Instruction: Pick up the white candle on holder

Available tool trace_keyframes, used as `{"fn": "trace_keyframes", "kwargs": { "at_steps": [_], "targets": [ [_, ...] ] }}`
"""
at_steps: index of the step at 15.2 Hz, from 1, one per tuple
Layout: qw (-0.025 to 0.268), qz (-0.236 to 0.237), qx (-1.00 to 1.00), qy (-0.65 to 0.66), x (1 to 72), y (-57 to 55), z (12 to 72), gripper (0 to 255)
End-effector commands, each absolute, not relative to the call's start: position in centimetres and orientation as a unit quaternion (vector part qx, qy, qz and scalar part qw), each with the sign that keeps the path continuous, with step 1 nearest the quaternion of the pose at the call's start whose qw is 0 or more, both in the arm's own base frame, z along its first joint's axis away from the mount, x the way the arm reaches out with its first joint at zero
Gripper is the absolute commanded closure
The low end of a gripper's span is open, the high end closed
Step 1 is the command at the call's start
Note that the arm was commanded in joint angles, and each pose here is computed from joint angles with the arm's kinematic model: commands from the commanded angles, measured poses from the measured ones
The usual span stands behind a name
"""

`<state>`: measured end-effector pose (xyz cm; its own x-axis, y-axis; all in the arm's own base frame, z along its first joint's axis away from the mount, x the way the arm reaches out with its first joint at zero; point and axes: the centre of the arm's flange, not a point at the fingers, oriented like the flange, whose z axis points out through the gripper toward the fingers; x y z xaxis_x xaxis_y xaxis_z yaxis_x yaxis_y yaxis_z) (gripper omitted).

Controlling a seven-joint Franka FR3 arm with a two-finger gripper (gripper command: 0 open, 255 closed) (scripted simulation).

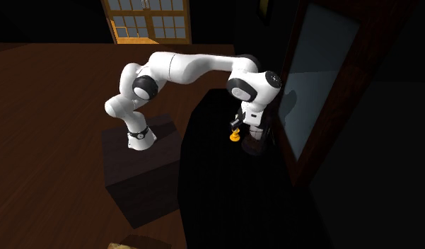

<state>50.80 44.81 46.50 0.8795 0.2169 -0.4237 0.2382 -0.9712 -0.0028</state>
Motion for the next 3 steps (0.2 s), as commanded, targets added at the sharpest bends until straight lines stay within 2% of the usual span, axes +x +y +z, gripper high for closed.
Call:
{"fn": "trace_keyframes", "kwargs": {
  "at_steps": [1, 3],
  "targets": [
    [0.024, -0.215, 0.969, 0.118, 50.79, 44.91, 47.62, 255],
    [0.024, -0.215, 0.969, 0.118, 50.79, 44.90, 47.70, 255]
  ]
}}
